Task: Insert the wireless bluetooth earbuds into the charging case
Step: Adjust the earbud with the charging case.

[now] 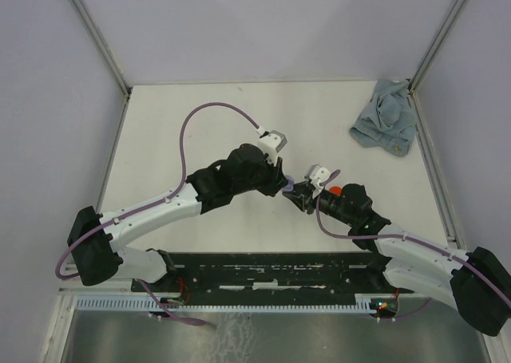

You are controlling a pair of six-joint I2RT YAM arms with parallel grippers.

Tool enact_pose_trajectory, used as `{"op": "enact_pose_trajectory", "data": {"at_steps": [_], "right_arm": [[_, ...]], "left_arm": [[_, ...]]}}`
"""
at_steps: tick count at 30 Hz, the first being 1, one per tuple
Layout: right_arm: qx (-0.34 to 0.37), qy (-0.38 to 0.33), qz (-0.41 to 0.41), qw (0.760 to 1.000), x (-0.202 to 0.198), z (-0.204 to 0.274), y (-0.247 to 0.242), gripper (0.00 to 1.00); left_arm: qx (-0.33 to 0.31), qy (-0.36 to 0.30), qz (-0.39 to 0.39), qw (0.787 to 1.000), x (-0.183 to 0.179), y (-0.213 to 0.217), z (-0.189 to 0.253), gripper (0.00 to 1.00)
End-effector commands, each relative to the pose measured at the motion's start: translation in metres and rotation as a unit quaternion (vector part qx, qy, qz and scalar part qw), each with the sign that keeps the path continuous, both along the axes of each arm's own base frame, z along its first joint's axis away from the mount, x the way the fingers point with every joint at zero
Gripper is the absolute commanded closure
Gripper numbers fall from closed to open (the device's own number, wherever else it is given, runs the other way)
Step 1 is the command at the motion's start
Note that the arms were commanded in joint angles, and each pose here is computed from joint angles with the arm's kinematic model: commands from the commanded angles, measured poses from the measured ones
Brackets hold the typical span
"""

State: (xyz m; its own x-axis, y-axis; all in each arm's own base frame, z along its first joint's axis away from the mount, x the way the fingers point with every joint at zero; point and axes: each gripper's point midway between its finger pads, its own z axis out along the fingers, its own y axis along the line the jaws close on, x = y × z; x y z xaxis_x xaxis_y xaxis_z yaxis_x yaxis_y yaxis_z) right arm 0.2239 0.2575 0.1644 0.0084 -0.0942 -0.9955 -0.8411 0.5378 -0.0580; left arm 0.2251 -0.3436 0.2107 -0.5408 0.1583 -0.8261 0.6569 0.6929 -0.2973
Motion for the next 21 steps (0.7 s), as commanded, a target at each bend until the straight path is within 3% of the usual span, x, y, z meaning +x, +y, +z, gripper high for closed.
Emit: {"op": "enact_pose_trajectory", "data": {"at_steps": [1,6,21], "right_arm": [[0.048,-0.046,0.005,0.998,0.003,0.042,0.006,0.94],[0.05,-0.046,0.007,0.998,0.002,0.042,0.006,0.94],[0.057,-0.046,0.015,0.997,-0.001,0.044,0.008,0.94]], "left_arm": [[0.002,-0.022,-0.011,1.0,0.002,-0.006,0.007,0.9],[-0.003,-0.024,-0.029,0.999,-0.004,-0.012,0.008,0.89],[-0.023,-0.043,-0.116,0.992,-0.026,-0.024,0.019,0.61]]}}
